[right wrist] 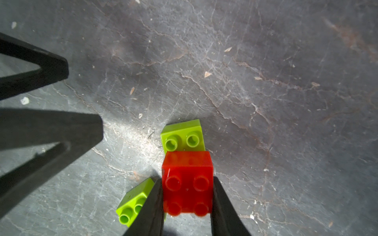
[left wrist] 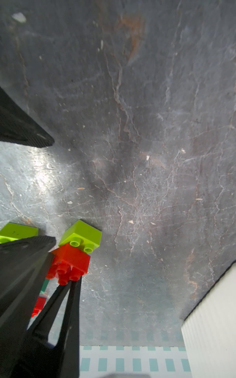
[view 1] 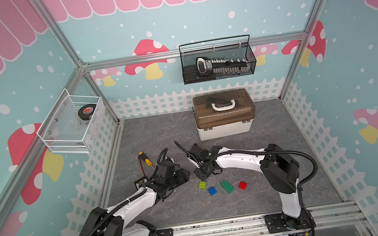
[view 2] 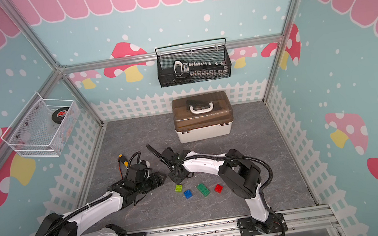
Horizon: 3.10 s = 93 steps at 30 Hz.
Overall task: Assemble the letter y with lego
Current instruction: Assemble the lego brick with the lego brick.
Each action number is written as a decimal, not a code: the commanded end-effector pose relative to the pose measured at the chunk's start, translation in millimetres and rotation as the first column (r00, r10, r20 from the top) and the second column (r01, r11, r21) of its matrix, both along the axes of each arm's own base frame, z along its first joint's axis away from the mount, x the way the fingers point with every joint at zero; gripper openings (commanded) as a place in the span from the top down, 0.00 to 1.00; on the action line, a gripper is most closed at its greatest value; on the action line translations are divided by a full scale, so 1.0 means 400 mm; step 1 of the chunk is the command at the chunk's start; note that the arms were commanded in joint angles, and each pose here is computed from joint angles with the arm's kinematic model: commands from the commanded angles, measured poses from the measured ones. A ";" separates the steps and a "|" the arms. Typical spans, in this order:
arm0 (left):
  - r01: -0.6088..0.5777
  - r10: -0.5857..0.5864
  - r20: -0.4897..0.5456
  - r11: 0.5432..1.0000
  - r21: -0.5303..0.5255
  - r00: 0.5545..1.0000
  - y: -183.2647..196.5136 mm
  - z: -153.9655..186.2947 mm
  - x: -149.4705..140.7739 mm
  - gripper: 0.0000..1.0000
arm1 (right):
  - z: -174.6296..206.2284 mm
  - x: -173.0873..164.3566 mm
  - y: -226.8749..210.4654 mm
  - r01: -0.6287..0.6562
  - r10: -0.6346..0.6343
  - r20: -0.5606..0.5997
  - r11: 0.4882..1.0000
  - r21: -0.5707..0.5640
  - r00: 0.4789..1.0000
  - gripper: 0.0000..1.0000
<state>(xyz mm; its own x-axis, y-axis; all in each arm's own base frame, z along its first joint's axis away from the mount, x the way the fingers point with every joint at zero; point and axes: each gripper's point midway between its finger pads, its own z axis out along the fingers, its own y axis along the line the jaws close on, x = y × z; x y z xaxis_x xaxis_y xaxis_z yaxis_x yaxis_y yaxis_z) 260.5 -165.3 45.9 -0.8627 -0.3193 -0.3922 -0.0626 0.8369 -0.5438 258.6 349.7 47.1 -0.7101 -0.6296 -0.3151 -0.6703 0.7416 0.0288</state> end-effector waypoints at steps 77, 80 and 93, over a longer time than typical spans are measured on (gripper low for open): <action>-0.020 0.019 -0.009 0.999 -0.036 1.000 -0.006 -0.015 0.005 0.30 | -0.057 -0.049 -0.051 -0.150 0.136 -0.096 0.976 -0.157 0.986 0.83; -0.021 0.021 -0.008 0.999 -0.039 1.000 -0.006 -0.016 0.005 0.30 | -0.073 -0.058 -0.060 -0.176 0.150 -0.140 0.965 -0.197 0.979 0.85; -0.014 0.013 -0.011 0.998 -0.054 1.000 -0.012 -0.021 0.004 0.30 | -0.027 -0.045 -0.038 -0.194 0.166 -0.150 0.960 -0.200 0.975 0.80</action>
<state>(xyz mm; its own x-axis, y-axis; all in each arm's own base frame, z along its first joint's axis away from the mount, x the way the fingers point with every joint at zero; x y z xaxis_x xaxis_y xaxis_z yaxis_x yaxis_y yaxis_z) 258.7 -168.6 37.3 -0.8665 -0.3347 -0.3703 -0.0736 0.8194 -0.5685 254.8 343.7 43.3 -0.6222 -0.7674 -0.1549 -0.7729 0.6336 -0.0346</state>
